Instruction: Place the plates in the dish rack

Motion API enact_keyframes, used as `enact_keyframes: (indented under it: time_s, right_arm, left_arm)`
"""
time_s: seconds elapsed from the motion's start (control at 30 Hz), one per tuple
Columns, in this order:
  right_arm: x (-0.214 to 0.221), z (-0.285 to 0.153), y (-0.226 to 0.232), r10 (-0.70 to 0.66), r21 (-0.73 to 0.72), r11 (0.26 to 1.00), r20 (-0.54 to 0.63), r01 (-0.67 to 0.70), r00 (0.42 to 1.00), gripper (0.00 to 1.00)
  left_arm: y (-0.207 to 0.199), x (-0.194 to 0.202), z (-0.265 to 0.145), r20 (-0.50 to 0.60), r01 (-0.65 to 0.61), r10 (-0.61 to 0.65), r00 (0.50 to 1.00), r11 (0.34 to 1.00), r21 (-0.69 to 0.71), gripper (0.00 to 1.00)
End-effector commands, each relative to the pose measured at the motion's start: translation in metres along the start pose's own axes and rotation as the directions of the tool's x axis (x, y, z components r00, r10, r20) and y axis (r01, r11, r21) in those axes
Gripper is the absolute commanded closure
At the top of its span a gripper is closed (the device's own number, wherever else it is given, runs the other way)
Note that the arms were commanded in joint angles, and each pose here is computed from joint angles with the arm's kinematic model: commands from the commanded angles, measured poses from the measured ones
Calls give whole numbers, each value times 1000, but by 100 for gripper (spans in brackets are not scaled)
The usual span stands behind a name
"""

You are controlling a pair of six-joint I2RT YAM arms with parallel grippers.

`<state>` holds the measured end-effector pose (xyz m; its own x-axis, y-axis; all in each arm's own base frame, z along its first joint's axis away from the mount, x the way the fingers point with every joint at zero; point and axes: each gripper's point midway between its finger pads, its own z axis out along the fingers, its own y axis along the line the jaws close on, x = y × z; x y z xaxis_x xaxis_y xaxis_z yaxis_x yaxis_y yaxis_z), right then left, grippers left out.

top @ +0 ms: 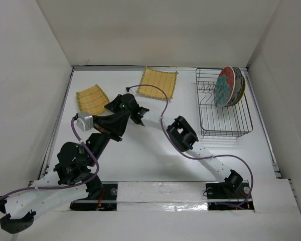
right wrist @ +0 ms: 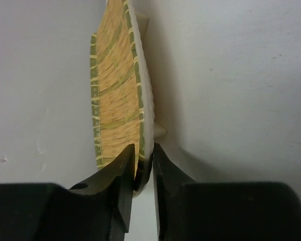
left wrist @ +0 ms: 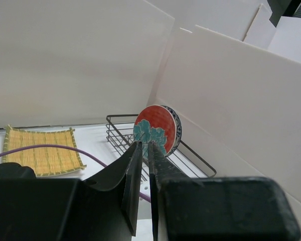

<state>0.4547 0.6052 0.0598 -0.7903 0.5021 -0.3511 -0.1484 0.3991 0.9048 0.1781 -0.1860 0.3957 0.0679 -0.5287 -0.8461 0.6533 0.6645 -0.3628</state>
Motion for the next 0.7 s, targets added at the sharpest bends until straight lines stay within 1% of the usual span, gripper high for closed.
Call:
enact_keyframes:
  time_s: [0.0, 0.03, 0.07, 0.1, 0.13, 0.17, 0.2, 0.23, 0.27, 0.3, 0.33, 0.37, 0.4, 0.43, 0.47, 0.5, 0.53, 0.57, 0.6, 0.63, 0.67]
  right_arm:
    - [-4, -1, 10, 6, -34, 999, 14, -6, 1000, 81]
    - [-1, -3, 2, 5, -16, 1000, 13, -5, 1000, 88]
    - [-3, -5, 2, 4, -14, 1000, 21, -3, 1000, 90]
    - [-8, -10, 23, -7, -48, 999, 50, 10, 999, 91]
    - [-12, -14, 26, -14, -52, 999, 65, 17, 998, 93]
    - [-5, -18, 15, -27, -18, 999, 75, 28, 997, 96]
    - [-12, -26, 43, -46, -64, 997, 114, 53, 992, 99]
    - [-17, -30, 50, -51, -75, 995, 134, 61, 990, 100]
    - [-6, -35, 41, -62, -57, 996, 125, 70, 990, 100]
    - [-5, -40, 57, -75, -93, 992, 151, 90, 986, 100]
    - [-16, -51, 80, -76, -127, 987, 178, 100, 981, 100]
    - [-12, -57, 90, -86, -143, 983, 185, 113, 979, 100]
    - [-8, -63, 88, -108, -138, 981, 198, 137, 974, 100]
    - [-14, -69, 95, -118, -142, 978, 221, 152, 968, 100]
    - [-19, -83, 123, -125, -174, 970, 243, 170, 962, 100]
    - [-24, -90, 117, -158, -143, 969, 273, 203, 949, 100]
    - [-24, -98, 125, -172, -145, 965, 288, 220, 942, 100]
    - [-36, -113, 147, -173, -166, 958, 320, 234, 932, 100]
    - [-40, -122, 137, -200, -129, 958, 344, 257, 917, 100]
    - [-45, -131, 140, -209, -120, 956, 363, 268, 908, 100]
    - [-58, -151, 162, -203, -140, 950, 398, 278, 895, 100]
  left_arm:
    - [-7, -13, -1, 45, 16, -18, 999, 999, 32, 91]
    - [-6, -13, -1, 45, 15, -16, 999, 999, 31, 91]
    - [-6, -13, -1, 45, 15, -16, 999, 999, 31, 92]
    - [-7, -12, -1, 44, 16, -17, 999, 999, 32, 91]
    - [-7, -11, -1, 41, 15, -16, 999, 999, 33, 91]
    - [-7, -11, -1, 40, 14, -16, 999, 999, 33, 91]
    - [-7, -11, -1, 39, 14, -15, 999, 999, 34, 91]
    - [-7, -11, -1, 39, 12, -14, 999, 999, 32, 91]
    - [-6, -11, -1, 41, 12, -13, 999, 999, 30, 91]
    - [-6, -12, -1, 42, 12, -13, 999, 1000, 27, 91]
    - [-5, -12, -1, 43, 10, -11, 999, 1000, 24, 91]
    - [-5, -12, -1, 44, 11, -12, 999, 1000, 22, 91]
    - [-5, -12, -1, 44, 9, -10, 999, 1000, 24, 91]
    - [-5, -12, -1, 44, 9, -10, 999, 1000, 25, 91]
    - [-5, -12, -1, 44, 9, -10, 999, 1000, 25, 91]
    - [-6, -13, -1, 46, 10, -11, 999, 1000, 29, 91]
    - [-6, -13, -1, 44, 10, -11, 999, 999, 30, 91]
    - [-7, -12, 0, 41, 7, -8, 999, 999, 32, 91]
    - [-7, -11, 0, 37, 6, -7, 999, 999, 35, 91]
    - [-7, -11, 0, 36, 5, -6, 999, 999, 33, 90]
    - [-7, -12, 0, 39, 6, -8, 999, 999, 34, 90]
